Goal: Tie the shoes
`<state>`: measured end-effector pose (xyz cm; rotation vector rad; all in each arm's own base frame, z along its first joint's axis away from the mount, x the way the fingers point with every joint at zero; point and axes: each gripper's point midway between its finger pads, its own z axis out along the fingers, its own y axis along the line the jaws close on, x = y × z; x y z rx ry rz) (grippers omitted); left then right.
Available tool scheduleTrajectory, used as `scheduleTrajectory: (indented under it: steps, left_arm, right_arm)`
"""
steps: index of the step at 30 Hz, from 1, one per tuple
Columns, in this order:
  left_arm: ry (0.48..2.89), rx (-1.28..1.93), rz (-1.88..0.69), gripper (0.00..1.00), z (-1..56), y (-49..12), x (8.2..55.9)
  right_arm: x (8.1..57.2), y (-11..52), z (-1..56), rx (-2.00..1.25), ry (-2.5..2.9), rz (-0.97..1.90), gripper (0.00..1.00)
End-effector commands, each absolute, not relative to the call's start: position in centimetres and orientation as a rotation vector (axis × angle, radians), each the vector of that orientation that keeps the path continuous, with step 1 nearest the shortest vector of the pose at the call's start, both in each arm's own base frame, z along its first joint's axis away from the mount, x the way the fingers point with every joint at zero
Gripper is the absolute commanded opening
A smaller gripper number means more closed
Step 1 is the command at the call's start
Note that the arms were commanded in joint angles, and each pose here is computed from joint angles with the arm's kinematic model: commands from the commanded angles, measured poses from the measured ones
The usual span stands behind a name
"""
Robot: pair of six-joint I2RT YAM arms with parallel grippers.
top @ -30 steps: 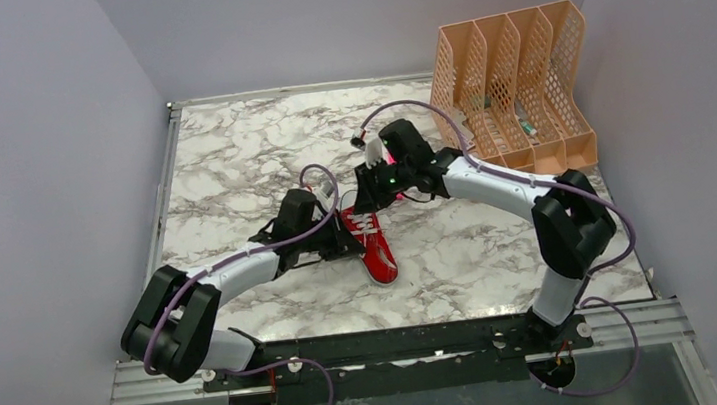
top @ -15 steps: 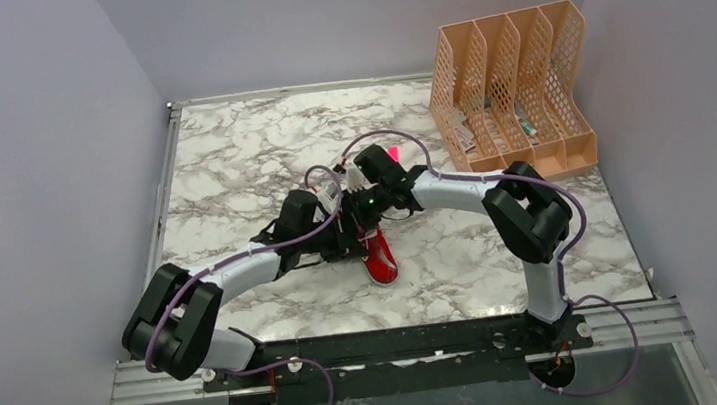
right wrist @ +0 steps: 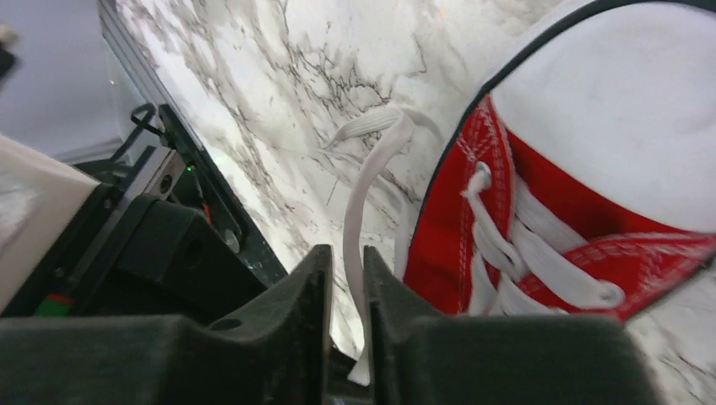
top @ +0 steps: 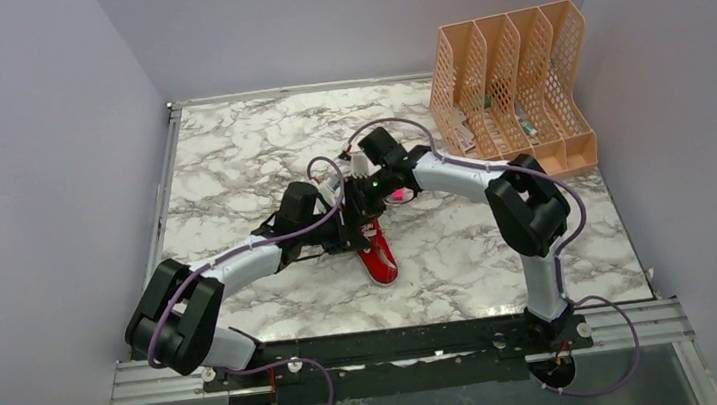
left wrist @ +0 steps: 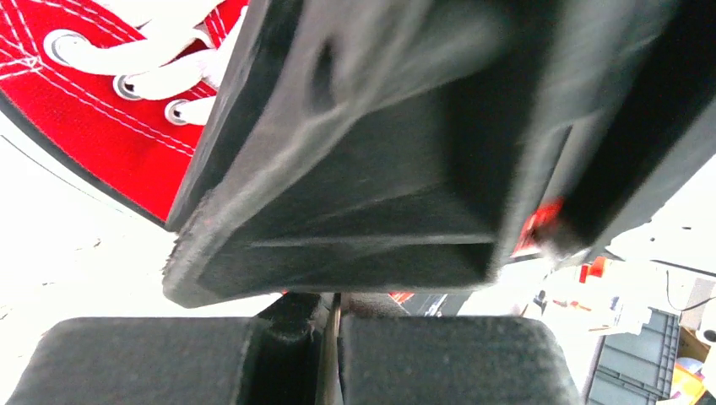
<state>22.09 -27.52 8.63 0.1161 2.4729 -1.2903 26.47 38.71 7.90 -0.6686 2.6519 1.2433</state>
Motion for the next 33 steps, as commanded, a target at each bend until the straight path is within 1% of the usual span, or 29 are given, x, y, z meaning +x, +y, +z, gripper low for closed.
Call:
scheduleTrajectory:
  steps: [1,3,5,7,8,10,16,19,25,28,33]
  left_arm:
    - [2.444,0.147,-1.301,0.00,9.4,-27.8,22.8]
    - [2.457,0.121,-1.298,0.00,9.1,-27.5,23.1]
    - [2.474,0.085,-1.298,0.00,8.8,-27.3,23.5]
    - [2.484,0.064,-1.312,0.00,8.8,-27.3,23.9]
    - [2.495,0.044,-1.312,0.00,8.7,-27.3,24.0]
    - [2.502,0.022,-1.335,0.00,8.7,-27.4,24.2]
    - [2.511,-0.040,-1.404,0.00,9.3,-27.5,24.2]
    - [2.532,-0.079,-1.442,0.00,9.4,-27.3,24.1]
    - [2.528,-0.176,-1.514,0.00,9.8,-26.8,24.2]
    - [2.523,-0.209,-1.543,0.00,10.0,-26.7,24.3]
    - [2.524,-0.237,-1.570,0.00,10.2,-26.9,24.5]
  right_arm:
    - [28.6,38.0,14.9,-0.577,2.531,1.308,0.33]
    - [29.1,36.8,16.0,-0.617,2.503,1.224,0.43]
    - [29.4,35.4,16.6,-0.669,2.481,1.119,0.48]
    - [29.9,33.7,16.5,-0.664,2.459,1.006,0.50]
    - [29.8,32.7,15.7,-0.643,2.460,0.957,0.50]
    - [29.1,31.7,15.2,-0.662,2.412,0.947,0.51]
    - [26.4,31.1,15.3,-0.923,2.020,0.985,0.49]
    - [25.6,31.7,15.5,-1.022,1.856,0.931,0.50]
    - [25.1,33.4,14.7,-1.002,1.791,0.853,0.51]
    - [25.3,33.9,14.1,-0.929,1.813,0.795,0.51]
    - [25.1,34.7,12.5,-0.930,1.846,0.793,0.52]
